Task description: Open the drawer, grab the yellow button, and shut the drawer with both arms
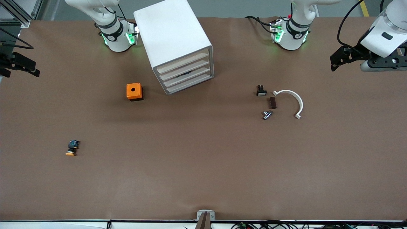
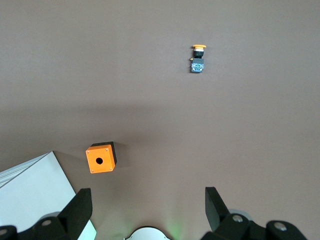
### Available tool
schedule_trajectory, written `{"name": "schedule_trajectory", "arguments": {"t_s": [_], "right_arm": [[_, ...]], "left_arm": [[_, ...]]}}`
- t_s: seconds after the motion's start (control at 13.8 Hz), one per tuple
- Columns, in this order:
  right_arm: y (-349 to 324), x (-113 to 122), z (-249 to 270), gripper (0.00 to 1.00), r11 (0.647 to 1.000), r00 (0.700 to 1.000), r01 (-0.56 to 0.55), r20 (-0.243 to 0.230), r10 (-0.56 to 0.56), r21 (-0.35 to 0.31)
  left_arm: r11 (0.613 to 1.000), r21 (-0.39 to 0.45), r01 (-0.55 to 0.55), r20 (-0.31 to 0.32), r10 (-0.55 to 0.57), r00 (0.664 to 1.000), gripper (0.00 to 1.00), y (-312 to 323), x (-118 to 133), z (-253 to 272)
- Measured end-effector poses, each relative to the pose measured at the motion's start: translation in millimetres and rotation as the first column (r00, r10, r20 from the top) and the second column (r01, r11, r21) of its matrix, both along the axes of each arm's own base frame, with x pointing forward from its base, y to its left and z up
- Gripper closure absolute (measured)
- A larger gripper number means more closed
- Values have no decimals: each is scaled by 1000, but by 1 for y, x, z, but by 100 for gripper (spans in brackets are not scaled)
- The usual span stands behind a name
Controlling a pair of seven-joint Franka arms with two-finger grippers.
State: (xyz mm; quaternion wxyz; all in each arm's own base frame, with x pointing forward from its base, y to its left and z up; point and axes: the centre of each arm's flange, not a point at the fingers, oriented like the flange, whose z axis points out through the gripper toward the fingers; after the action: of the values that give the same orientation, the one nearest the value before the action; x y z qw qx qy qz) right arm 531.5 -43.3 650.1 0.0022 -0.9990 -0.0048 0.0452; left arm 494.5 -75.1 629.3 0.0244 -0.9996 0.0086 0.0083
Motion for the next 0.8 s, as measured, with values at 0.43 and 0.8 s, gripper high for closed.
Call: {"name": "schedule_trajectory", "arguments": {"t_s": [0.43, 0.8], "right_arm": [[-6, -1, 0, 0, 1000, 1000, 11, 27, -11, -1], [-9, 0, 9, 0, 1000, 996, 25, 80, -24, -4]], "left_arm": [[1000, -1, 6, 3, -6, 1000, 0, 1, 2, -2], [1000, -4, 5, 11, -5, 1000, 0, 1, 11, -10]]}}
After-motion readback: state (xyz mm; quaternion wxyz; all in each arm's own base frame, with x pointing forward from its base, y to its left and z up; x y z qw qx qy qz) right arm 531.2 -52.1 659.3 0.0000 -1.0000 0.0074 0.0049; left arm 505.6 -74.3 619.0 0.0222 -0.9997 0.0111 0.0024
